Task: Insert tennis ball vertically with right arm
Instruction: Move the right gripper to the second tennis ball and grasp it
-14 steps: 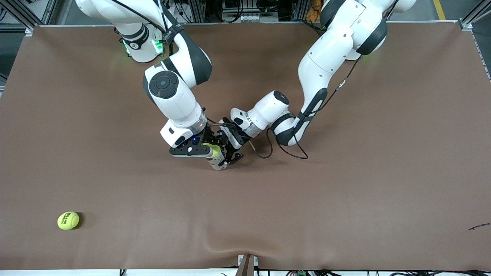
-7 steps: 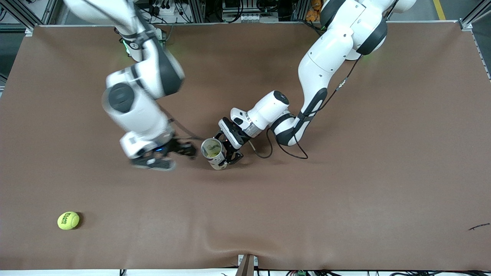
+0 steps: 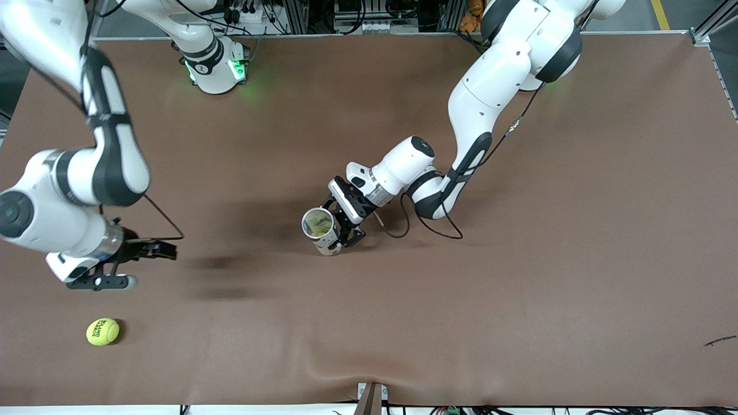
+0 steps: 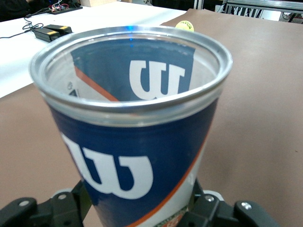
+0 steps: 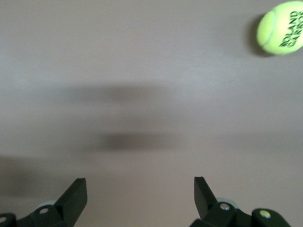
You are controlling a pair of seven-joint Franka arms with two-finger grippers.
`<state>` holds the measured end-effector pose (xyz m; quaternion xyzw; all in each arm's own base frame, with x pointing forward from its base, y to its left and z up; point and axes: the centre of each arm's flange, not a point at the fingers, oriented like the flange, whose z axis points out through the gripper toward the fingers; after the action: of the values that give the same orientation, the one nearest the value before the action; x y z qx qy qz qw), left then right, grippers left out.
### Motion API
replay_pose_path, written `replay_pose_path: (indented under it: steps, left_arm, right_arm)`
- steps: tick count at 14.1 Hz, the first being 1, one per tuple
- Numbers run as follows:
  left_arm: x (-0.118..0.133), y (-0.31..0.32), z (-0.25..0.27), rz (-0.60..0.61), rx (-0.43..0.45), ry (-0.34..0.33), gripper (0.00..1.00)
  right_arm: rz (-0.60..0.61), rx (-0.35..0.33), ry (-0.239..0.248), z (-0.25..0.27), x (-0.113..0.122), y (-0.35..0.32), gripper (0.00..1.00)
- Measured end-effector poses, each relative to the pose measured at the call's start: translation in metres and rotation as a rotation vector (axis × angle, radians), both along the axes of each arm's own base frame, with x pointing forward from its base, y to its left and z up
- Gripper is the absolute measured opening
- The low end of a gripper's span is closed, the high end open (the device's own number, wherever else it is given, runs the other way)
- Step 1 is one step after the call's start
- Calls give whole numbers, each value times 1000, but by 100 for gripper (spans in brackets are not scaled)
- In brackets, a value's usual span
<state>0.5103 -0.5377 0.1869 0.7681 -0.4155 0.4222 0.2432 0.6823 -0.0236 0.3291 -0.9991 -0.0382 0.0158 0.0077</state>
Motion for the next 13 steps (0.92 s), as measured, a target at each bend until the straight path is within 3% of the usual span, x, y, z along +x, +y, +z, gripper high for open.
replay_pose_path:
  steps: [3,8,13]
  left_arm:
    - [0,0,0,0,0,0,79]
    - [0,0,0,0,0,0,79]
    - [0,0,0,0,0,0,79]
  right_arm:
    - [161,-66,-43,-48,20,-48,100]
    - [329,-138,-234,-72,51,-97,100]
    - [406,-195,-358,-77,81,-104,100]
